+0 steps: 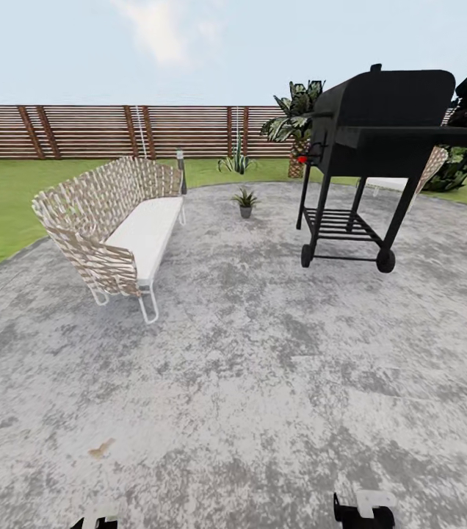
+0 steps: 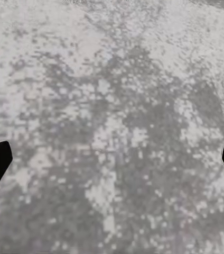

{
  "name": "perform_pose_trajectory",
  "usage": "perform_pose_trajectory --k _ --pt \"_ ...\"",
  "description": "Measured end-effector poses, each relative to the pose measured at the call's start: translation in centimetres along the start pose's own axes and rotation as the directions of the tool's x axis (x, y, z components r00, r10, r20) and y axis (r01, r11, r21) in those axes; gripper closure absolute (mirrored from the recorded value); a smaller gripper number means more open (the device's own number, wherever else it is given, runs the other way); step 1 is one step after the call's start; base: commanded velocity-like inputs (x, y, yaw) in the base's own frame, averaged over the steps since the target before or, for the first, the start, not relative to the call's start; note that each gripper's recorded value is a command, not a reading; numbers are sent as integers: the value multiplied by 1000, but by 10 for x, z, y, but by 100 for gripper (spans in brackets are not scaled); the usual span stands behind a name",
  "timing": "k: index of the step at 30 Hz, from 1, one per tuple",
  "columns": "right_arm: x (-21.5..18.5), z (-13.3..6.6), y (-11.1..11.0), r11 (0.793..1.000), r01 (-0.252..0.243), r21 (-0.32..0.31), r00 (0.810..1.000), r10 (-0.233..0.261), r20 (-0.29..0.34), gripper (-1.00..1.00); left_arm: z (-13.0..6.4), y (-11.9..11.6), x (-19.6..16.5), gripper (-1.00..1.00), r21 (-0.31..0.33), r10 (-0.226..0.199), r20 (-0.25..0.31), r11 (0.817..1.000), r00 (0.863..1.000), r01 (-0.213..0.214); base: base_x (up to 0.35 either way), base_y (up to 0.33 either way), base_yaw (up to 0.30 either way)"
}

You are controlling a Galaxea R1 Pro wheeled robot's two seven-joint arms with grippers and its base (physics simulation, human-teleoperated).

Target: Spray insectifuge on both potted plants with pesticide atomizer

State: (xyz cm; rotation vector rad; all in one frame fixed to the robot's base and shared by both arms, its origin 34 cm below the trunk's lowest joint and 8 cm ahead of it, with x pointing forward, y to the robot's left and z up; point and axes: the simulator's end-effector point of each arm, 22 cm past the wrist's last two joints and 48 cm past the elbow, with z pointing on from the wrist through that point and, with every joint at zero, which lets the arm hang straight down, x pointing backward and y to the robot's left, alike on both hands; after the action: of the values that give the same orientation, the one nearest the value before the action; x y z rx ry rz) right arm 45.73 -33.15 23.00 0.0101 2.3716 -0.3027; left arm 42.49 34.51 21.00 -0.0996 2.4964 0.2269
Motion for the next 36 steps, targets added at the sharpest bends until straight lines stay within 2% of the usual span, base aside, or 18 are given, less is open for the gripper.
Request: perform_pose_trajectory --k 36 --pt "0 0 0 1000 0 0 1000 0 0 -100 0 0 0 100 0 0 0 1000 1000 0 338 0 0"
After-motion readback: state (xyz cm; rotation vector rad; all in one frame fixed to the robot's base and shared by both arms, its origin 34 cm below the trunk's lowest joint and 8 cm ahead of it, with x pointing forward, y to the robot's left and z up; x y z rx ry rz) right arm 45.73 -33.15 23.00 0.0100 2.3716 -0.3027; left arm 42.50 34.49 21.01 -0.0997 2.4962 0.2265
